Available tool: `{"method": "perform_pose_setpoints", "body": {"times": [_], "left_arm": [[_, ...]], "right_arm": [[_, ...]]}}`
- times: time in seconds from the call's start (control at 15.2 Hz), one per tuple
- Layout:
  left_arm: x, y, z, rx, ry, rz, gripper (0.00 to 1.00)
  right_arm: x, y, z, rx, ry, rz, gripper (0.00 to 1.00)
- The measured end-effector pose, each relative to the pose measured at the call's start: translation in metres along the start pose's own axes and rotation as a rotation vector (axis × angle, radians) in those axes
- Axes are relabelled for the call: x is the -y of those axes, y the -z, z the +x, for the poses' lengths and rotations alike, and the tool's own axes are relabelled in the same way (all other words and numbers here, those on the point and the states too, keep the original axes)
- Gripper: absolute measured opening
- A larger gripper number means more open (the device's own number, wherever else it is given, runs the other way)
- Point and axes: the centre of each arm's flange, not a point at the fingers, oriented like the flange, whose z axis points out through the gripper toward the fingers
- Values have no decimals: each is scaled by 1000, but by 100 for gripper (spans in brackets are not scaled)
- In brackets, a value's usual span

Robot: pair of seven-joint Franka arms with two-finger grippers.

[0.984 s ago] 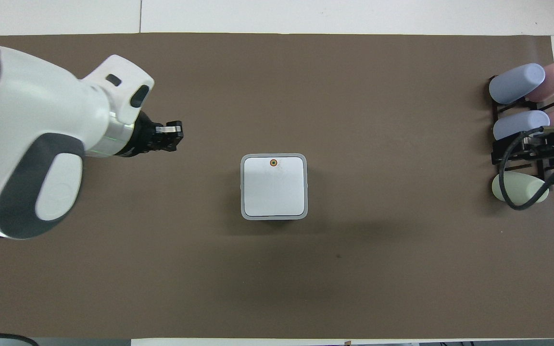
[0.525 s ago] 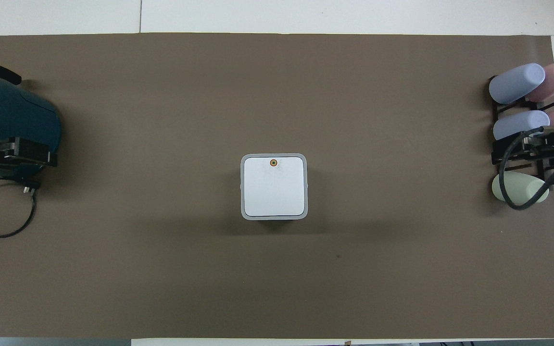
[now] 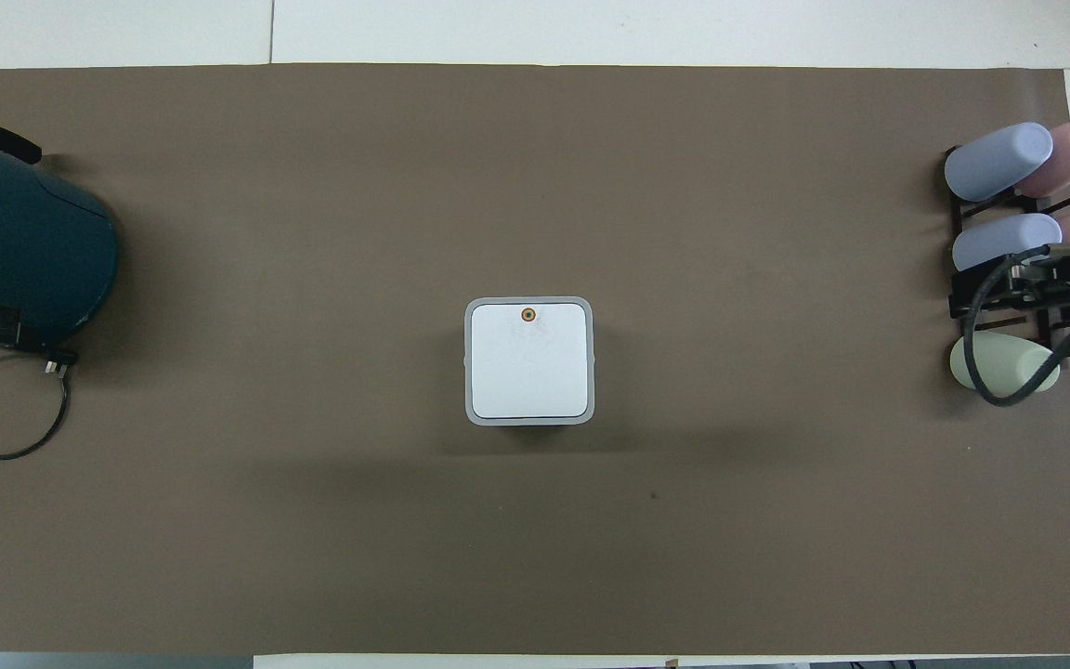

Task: Close trash can lid

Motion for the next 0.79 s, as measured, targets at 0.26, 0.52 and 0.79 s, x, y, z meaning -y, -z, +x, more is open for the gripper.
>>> {"method": "perform_pose_setpoints", "body": {"times": [0.26,0.52,0.79], "left_arm": [[-5,-10,2,3,-9,1,100],[-17,1,7,36,-33,1,100],[-22,3,11,37,-42,1,100]], "right_arm": [[0,0,0,0,0,0,100],[0,0,0,0,0,0,100],[0,0,0,0,0,0,100]]}}
